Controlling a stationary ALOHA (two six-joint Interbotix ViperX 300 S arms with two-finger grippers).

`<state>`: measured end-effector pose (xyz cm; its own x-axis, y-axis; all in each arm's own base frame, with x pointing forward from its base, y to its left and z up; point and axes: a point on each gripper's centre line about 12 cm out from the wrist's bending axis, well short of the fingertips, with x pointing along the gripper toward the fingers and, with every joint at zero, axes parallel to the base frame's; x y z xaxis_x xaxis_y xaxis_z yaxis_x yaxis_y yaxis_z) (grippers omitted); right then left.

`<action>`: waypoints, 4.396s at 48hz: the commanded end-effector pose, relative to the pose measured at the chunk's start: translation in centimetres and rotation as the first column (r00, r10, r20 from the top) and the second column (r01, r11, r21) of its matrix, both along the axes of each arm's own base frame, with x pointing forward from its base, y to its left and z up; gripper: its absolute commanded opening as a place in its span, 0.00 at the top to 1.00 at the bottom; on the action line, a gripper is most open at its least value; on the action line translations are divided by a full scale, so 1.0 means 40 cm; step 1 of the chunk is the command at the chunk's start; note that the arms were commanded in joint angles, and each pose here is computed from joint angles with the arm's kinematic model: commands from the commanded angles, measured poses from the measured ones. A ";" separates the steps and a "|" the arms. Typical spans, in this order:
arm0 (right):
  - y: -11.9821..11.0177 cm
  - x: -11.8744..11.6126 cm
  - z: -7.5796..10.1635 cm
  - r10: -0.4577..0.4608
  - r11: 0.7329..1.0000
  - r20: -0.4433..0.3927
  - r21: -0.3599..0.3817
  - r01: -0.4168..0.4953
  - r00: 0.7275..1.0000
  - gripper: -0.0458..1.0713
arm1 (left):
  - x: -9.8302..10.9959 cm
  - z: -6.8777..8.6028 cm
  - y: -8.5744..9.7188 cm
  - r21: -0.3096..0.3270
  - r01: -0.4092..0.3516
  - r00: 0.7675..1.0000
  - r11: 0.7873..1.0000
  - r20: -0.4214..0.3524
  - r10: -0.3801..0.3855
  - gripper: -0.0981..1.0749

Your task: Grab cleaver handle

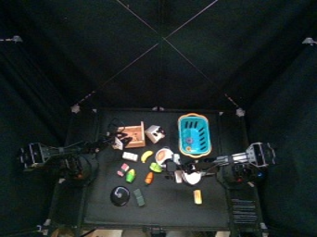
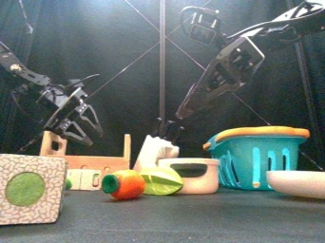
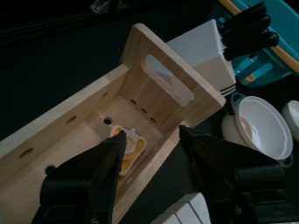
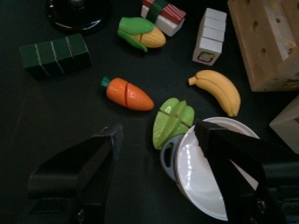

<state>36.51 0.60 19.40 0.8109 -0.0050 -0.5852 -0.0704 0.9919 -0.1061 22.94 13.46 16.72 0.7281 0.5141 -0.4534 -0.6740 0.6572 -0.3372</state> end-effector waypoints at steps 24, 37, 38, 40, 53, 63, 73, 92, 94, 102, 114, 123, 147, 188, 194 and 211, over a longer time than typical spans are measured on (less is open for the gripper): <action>0.024 0.077 0.000 0.061 0.997 0.009 -0.056 -0.060 0.998 0.09 | 0.072 0.160 -0.154 0.282 0.286 0.927 0.916 0.162 -0.339 0.16; 0.092 0.119 0.029 0.139 0.981 0.017 -0.139 -0.136 0.990 0.09 | 0.067 0.141 -0.213 0.325 0.384 0.887 0.864 0.132 -0.443 0.16; 0.095 0.121 0.031 0.139 0.981 0.018 -0.138 -0.136 0.990 0.09 | 0.065 0.136 -0.216 0.325 0.391 0.885 0.861 0.125 -0.449 0.16; 0.100 0.127 0.035 0.142 0.981 0.024 -0.138 -0.138 0.990 0.09 | 0.059 0.126 -0.221 0.324 0.404 0.882 0.856 0.113 -0.459 0.16; 0.114 0.177 0.003 0.139 0.983 0.006 -0.120 -0.137 0.990 0.09 | 0.036 0.114 -0.272 0.325 0.468 0.843 0.822 0.113 -0.525 0.16; 0.117 0.212 -0.030 0.135 0.985 -0.008 -0.105 -0.135 0.991 0.09 | 0.013 0.114 -0.293 0.331 0.491 0.824 0.806 0.125 -0.553 0.16; 0.120 0.215 -0.028 0.119 0.992 0.008 -0.050 -0.118 0.993 0.09 | 0.006 0.112 -0.294 0.331 0.491 0.823 0.806 0.128 -0.554 0.16; 0.116 0.219 -0.030 0.084 0.996 -0.005 -0.026 -0.084 0.996 0.09 | 0.004 0.100 -0.321 0.313 0.540 0.799 0.781 0.100 -0.593 0.16; 0.116 0.218 -0.033 0.079 0.997 -0.008 -0.018 -0.079 0.997 0.09 | 0.004 0.099 -0.323 0.309 0.544 0.798 0.780 0.097 -0.595 0.16; 0.116 0.220 -0.041 0.058 0.998 -0.019 0.006 -0.058 0.998 0.09 | 0.002 0.095 -0.326 0.304 0.550 0.795 0.777 0.093 -0.599 0.16; 0.101 0.219 -0.027 -0.003 1.000 -0.045 0.017 0.003 0.999 0.09 | 0.002 0.094 -0.326 0.304 0.551 0.795 0.777 0.092 -0.599 0.16; 0.083 0.215 0.021 -0.073 0.997 -0.058 0.013 0.074 0.996 0.09 | 0.002 0.094 -0.326 0.304 0.551 0.795 0.777 0.092 -0.599 0.16; -0.073 0.093 0.277 -0.305 0.952 0.052 0.037 0.304 0.951 0.09 | 0.009 0.111 -0.313 0.299 0.514 0.813 0.804 0.130 -0.568 0.17; -0.379 0.151 0.245 -0.619 0.768 -0.053 0.167 0.618 0.783 0.09 | 0.015 0.161 -0.209 0.340 0.340 0.888 0.877 0.191 -0.418 0.17; -0.393 0.164 0.220 -0.643 0.747 -0.113 0.121 0.653 0.757 0.09 | 0.012 0.153 -0.214 0.337 0.350 0.886 0.874 0.182 -0.426 0.17; -0.396 0.163 0.213 -0.661 0.733 -0.155 0.075 0.676 0.734 0.10 | -0.003 0.148 -0.219 0.338 0.351 0.885 0.874 0.187 -0.427 0.17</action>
<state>42.86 -15.28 26.17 0.5228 -0.4392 -0.7306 0.6117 0.7902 -0.0373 22.72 4.73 22.12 0.9609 0.2438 -0.1311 -0.2676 0.9392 -0.2152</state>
